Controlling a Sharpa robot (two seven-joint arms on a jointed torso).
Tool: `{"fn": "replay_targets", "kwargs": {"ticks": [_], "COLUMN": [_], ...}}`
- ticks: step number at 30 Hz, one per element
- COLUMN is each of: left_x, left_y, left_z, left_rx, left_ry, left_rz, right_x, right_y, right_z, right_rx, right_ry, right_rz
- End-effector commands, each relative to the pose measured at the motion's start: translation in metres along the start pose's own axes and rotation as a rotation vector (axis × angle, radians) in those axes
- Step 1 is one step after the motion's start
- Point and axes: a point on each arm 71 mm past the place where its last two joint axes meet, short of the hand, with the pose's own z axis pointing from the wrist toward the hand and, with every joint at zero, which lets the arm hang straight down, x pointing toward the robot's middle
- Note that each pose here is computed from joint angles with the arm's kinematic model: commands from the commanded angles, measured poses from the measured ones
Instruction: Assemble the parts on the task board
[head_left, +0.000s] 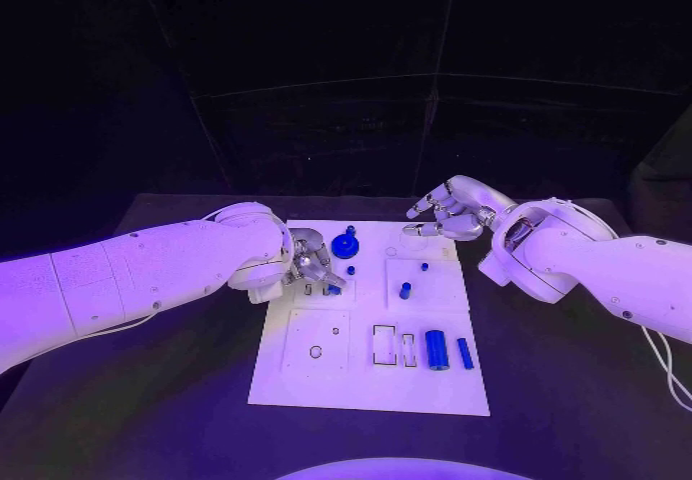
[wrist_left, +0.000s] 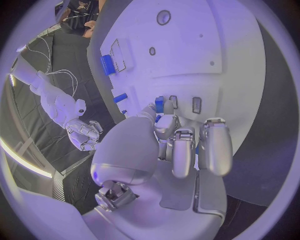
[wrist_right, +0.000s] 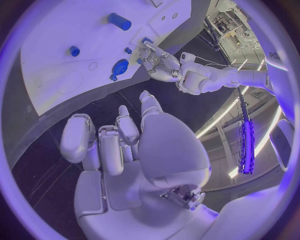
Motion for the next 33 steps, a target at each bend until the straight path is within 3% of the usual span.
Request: {"fn": "replay_targets", "kwargs": {"ticks": [1,12,19,28,33], "left_x": [0.0007,-0.0027,-0.0059,-0.0062,-0.0031], "left_y": [-0.0005,0.004,0.0063,0.0094,0.0095], "left_z": [-0.0035,-0.0147,-0.0178,-0.0159,-0.0126], "left_rx": [0.025,0.047,0.066,0.059,0.053], "left_ry": [-0.003,-0.055,-0.116,-0.189,-0.2], "left_rz": [-0.002,-0.034,-0.018,0.014,0.029], "right_x": [0.0,-0.001,-0.001,-0.002,-0.001], "right_y": [0.001,0.001,0.0,-0.001,-0.001], "right_z": [0.0,0.0,0.0,-0.001,-0.001], "right_rx": [-0.005,-0.005,-0.003,-0.003,-0.003], "right_ry": [0.006,0.007,0.008,0.008,0.007], "right_rz": [-0.005,-0.006,-0.007,-0.007,-0.007]}}
